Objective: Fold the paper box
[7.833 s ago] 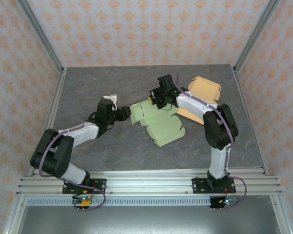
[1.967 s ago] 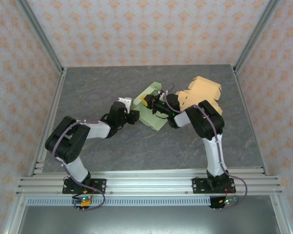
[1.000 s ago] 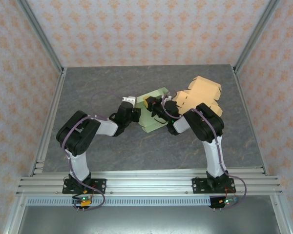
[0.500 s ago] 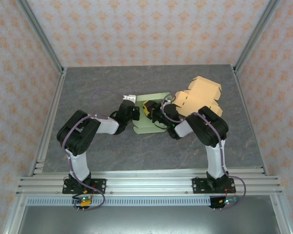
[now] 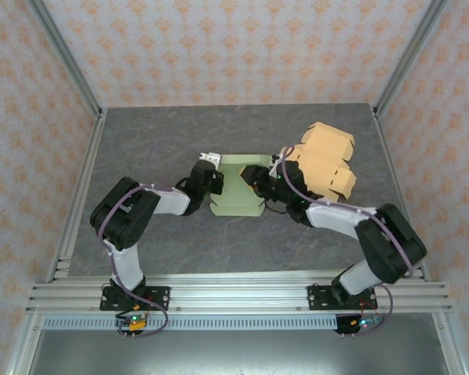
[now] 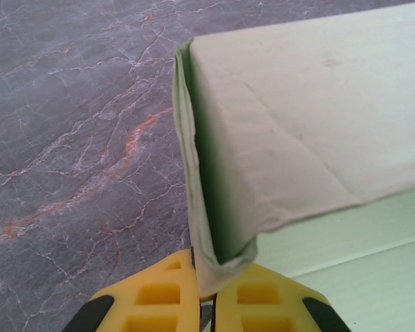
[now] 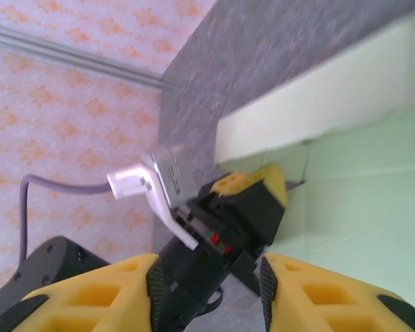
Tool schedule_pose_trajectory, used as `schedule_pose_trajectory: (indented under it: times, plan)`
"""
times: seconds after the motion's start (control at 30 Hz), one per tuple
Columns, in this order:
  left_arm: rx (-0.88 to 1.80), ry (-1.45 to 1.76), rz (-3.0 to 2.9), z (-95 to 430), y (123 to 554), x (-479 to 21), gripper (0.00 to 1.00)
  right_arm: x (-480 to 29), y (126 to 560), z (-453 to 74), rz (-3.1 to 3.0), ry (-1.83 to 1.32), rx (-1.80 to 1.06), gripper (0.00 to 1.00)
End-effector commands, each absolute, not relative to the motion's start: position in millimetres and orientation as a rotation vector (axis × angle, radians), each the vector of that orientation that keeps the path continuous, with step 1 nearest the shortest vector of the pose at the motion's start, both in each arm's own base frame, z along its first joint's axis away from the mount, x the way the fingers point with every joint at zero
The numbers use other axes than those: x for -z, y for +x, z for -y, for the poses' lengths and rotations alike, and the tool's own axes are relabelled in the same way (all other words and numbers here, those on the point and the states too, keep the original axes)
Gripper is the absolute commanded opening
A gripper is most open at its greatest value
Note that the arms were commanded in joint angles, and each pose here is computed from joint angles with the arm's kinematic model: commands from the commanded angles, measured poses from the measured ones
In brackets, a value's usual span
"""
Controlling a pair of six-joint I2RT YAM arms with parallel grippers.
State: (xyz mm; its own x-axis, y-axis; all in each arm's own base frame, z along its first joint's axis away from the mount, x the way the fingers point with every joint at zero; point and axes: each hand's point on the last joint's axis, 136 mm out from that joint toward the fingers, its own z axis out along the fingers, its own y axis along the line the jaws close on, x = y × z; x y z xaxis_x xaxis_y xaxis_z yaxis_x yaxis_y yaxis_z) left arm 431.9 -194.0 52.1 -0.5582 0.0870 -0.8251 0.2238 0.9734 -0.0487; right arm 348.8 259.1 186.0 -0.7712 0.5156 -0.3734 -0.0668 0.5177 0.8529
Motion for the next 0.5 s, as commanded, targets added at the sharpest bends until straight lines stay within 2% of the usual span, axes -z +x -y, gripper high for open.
schedule_pose_trajectory:
  times: [0.0, 0.13, 0.47]
  plan:
    - [0.184, 0.220, -2.135, 196.0, 436.2, -68.7, 0.09, -177.5, 358.1, -210.9, -2.234, 0.330, -0.980, 0.45]
    - [0.241, 0.243, -2.121, 205.4, 436.2, -68.3, 0.09, -177.6, 381.1, -197.9, -2.377, 0.208, -0.867, 0.54]
    - [0.302, 0.340, -2.081, 218.1, 432.6, -75.4, 0.11, -146.9, 423.7, -225.7, -2.616, -0.291, -0.682, 0.68]
